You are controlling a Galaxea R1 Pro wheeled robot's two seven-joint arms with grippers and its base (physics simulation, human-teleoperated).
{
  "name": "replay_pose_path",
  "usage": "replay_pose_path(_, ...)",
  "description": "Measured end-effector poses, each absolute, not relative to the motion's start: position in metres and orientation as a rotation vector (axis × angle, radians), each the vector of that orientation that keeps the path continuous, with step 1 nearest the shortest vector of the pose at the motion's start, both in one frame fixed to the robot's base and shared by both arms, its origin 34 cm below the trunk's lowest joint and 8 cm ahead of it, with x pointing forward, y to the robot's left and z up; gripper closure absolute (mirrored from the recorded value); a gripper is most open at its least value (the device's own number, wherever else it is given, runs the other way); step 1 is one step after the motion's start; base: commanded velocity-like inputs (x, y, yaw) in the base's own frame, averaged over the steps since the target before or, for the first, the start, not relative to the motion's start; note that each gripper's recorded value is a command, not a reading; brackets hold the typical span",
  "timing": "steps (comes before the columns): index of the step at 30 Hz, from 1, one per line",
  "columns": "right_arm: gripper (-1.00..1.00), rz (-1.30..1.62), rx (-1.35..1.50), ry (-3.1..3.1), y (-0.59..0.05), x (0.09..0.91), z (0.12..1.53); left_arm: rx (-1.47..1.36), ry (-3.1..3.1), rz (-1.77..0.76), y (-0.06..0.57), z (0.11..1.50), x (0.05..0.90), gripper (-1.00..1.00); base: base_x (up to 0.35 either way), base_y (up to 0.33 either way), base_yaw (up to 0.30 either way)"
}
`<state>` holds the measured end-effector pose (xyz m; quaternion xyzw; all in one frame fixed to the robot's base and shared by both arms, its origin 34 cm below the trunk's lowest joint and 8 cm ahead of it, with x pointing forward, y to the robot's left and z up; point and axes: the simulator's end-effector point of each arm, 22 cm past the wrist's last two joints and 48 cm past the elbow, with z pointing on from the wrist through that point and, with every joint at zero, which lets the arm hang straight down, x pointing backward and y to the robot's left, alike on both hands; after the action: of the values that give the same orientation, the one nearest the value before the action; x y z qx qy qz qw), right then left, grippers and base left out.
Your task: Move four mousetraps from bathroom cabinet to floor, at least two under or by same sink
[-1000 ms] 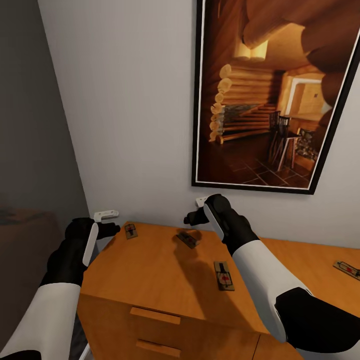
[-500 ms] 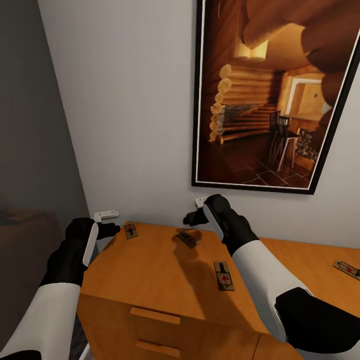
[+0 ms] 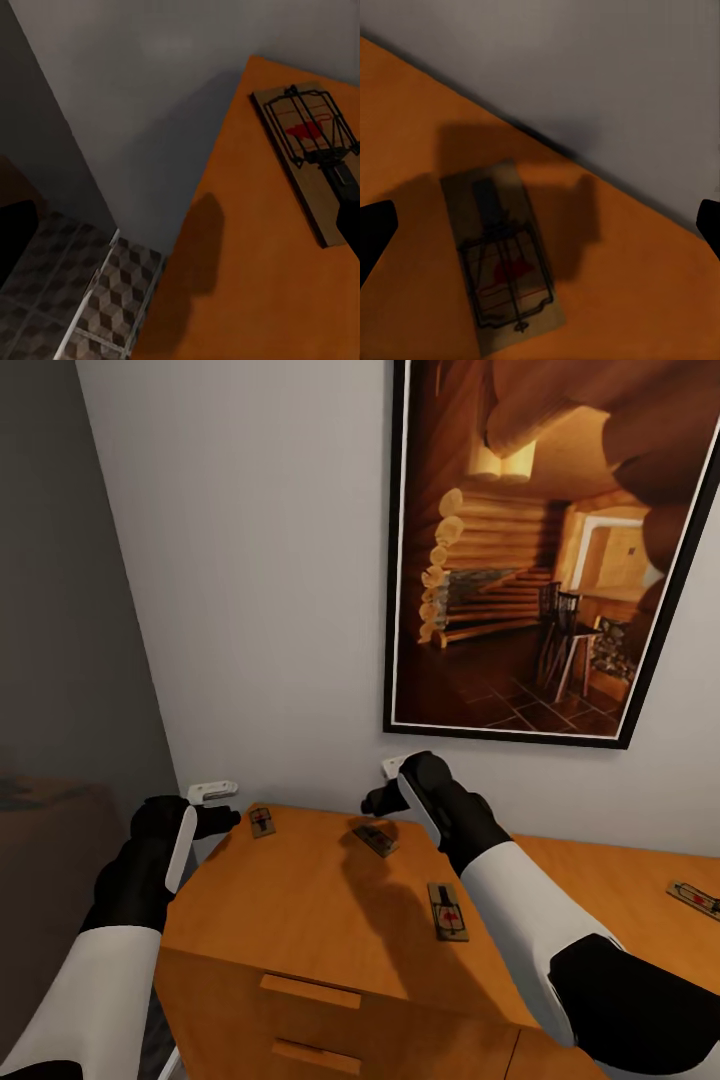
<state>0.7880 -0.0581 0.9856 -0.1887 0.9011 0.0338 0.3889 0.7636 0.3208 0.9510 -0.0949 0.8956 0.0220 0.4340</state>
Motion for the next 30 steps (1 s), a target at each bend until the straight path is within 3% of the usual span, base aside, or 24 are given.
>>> replay_pose_path(30,-1.00,0.122,-0.510,2.292,-0.0493,0.7843,0.9844,-0.236,2.230,0.054,0.3206,0.9513,0.7638,-1.00,0.000,0.000,0.000)
